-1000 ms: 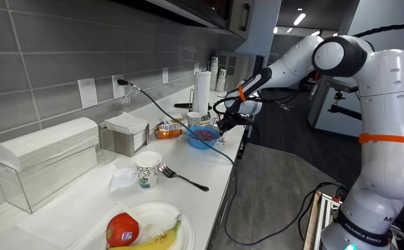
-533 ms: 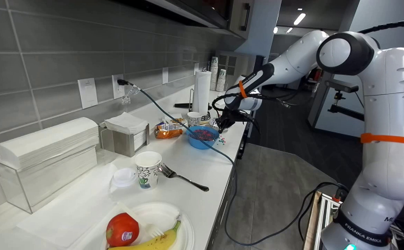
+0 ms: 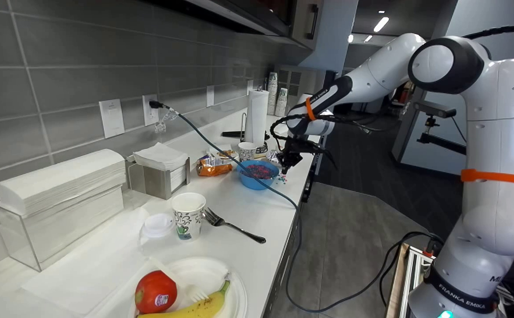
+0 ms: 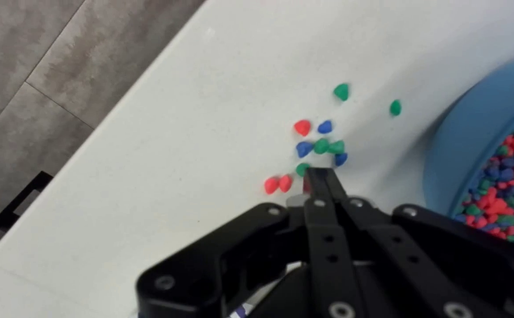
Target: Separate the sweets into colors
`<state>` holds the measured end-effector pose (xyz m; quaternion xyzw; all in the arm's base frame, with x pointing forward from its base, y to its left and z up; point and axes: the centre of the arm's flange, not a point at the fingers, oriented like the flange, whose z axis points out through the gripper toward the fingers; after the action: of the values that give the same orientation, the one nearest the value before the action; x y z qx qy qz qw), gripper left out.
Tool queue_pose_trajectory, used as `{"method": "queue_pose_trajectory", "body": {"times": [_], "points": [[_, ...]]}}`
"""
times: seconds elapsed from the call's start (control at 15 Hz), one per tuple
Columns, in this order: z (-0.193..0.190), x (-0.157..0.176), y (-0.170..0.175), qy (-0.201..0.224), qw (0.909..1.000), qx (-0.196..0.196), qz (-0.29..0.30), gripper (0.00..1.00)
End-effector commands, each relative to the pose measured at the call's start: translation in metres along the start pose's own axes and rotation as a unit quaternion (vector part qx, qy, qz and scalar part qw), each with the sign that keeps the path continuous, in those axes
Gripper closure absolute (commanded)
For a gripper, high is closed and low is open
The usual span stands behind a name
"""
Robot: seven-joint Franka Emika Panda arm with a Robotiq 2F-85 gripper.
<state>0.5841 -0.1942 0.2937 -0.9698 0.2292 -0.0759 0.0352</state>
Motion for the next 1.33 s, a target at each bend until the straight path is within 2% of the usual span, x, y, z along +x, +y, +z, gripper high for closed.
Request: {"method": "queue_pose_trajectory", "body": {"times": [0.0,0.2,0.67,1.27], "points": [[0.006,0.002,0.008,-0.001,0.9999,-0.011,0.01,1.0],[0.011,0.002,0.012,-0.004,0.9998,-0.012,0.012,1.0],[0.02,0.008,0.013,0.033,0.9992,-0.018,0.012,1.0],[0.028,0.007,0.012,0.036,0.999,-0.024,0.014,1.0]]}}
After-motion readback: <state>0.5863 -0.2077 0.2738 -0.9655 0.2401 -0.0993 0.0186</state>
